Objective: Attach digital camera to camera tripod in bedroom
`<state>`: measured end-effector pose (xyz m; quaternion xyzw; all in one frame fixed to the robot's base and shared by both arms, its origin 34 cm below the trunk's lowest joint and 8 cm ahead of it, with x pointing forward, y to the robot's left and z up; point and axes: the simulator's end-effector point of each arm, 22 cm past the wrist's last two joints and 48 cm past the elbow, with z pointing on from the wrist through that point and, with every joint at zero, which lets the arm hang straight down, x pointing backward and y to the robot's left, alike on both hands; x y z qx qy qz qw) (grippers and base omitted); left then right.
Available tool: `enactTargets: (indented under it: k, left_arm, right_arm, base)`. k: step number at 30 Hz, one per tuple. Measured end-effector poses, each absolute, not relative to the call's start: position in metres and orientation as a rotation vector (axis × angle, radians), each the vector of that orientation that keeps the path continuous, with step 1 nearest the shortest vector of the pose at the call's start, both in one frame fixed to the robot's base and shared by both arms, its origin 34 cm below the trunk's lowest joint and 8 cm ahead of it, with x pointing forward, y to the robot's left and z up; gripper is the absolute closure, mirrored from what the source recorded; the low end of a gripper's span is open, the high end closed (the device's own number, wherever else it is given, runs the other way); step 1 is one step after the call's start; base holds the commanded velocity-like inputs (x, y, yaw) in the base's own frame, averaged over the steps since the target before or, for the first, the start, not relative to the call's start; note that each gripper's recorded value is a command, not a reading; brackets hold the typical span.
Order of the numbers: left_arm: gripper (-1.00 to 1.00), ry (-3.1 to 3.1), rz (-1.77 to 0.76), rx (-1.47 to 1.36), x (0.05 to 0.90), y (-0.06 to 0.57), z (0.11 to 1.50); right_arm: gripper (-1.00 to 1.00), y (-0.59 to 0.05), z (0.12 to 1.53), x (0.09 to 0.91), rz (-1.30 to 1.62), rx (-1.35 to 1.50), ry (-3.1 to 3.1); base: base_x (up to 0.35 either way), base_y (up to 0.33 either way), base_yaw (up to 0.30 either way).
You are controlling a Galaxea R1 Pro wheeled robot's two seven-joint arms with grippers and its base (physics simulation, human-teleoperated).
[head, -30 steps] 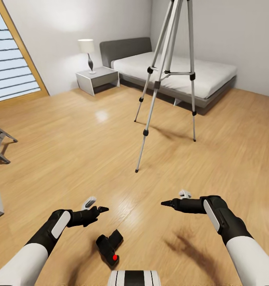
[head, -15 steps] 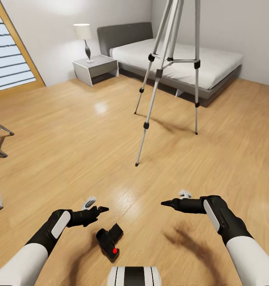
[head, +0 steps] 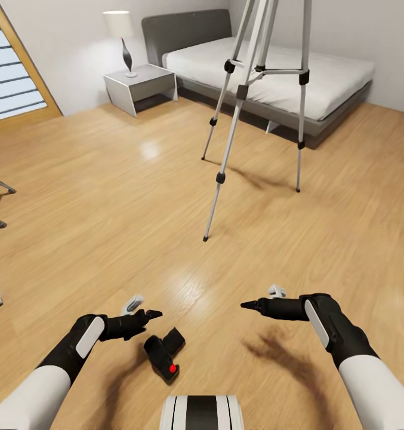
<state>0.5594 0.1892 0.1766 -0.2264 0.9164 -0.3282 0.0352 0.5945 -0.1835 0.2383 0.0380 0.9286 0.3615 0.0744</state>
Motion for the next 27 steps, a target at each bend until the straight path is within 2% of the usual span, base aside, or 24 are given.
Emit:
enactTargets:
  k: [27]
  left_arm:
    - [-1.00, 2.735, -0.946, -0.593, 0.598, 0.215, 0.201]
  right_arm:
    - [-1.00, -0.179, 0.239, 0.594, 1.092, 0.110, 2.784]
  base:
    - [0.000, 0.000, 0.000]
